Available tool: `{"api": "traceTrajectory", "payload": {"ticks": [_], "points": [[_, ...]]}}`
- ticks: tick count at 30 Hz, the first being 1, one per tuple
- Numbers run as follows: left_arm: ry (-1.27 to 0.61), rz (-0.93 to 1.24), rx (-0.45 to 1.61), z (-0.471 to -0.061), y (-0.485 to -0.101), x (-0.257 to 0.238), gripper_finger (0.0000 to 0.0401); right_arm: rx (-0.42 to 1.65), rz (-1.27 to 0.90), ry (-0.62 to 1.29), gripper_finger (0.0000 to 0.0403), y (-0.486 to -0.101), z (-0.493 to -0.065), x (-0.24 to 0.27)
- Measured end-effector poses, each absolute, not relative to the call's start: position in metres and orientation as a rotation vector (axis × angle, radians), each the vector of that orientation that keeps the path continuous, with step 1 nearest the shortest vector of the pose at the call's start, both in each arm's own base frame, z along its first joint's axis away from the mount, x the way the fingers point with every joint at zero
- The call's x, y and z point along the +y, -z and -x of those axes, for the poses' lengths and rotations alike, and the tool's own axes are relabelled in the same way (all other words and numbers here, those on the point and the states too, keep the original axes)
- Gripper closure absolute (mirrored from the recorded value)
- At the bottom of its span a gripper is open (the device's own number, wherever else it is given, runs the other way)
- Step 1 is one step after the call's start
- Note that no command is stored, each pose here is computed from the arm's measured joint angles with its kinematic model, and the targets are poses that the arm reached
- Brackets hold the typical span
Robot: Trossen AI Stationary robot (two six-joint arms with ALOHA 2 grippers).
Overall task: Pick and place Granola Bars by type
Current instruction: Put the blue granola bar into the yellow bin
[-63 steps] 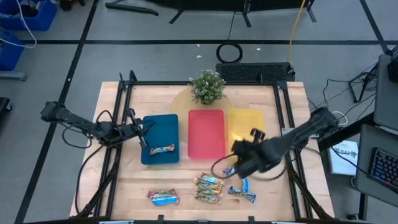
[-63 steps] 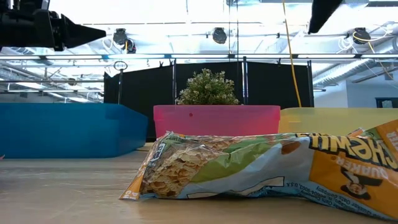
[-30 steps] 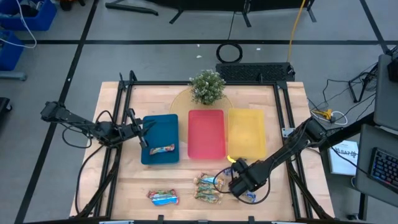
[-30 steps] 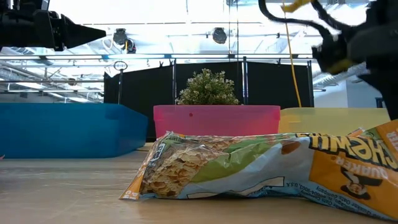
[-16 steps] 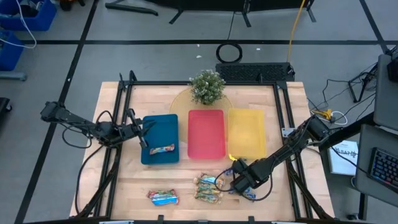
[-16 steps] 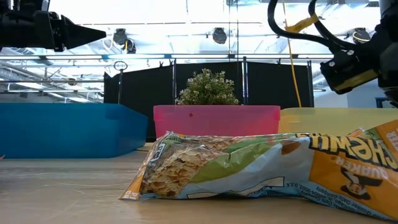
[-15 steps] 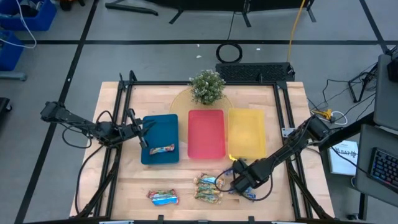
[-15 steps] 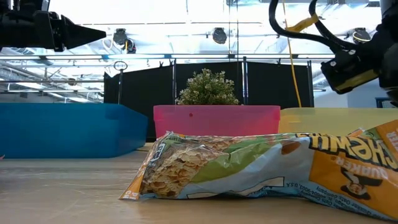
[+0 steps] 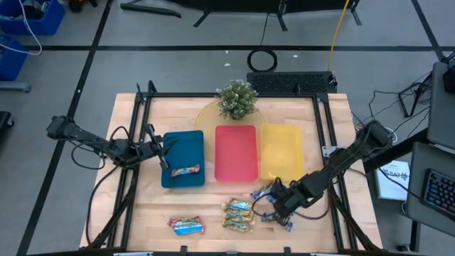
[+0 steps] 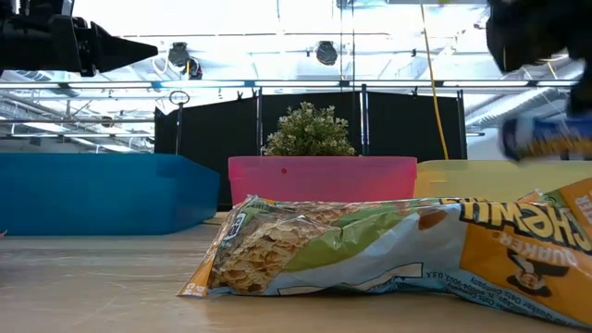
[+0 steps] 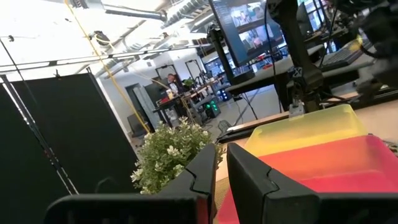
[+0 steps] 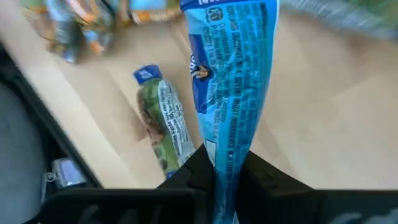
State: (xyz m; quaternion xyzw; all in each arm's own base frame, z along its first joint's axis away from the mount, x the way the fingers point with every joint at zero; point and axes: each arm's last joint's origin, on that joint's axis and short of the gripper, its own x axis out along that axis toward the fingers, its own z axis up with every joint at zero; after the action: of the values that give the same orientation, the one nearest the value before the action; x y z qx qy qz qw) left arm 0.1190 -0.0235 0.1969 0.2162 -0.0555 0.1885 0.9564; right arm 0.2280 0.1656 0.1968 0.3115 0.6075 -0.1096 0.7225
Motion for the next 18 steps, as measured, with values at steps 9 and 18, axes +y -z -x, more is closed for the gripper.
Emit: {"api": "traceTrajectory", "payload": {"ticks": [9,18], "points": [[-0.382,-0.435,-0.121,-0.119,-0.198,-0.024,0.0352,1.162,-0.414,0.155,0.0387,-0.253,-0.208,0.107],[-0.386,-0.486,-0.111,-0.119,-0.198,-0.024,0.0352,1.324,0.093,0.183,0.0375,-0.242,-0.215,0.043]]}}
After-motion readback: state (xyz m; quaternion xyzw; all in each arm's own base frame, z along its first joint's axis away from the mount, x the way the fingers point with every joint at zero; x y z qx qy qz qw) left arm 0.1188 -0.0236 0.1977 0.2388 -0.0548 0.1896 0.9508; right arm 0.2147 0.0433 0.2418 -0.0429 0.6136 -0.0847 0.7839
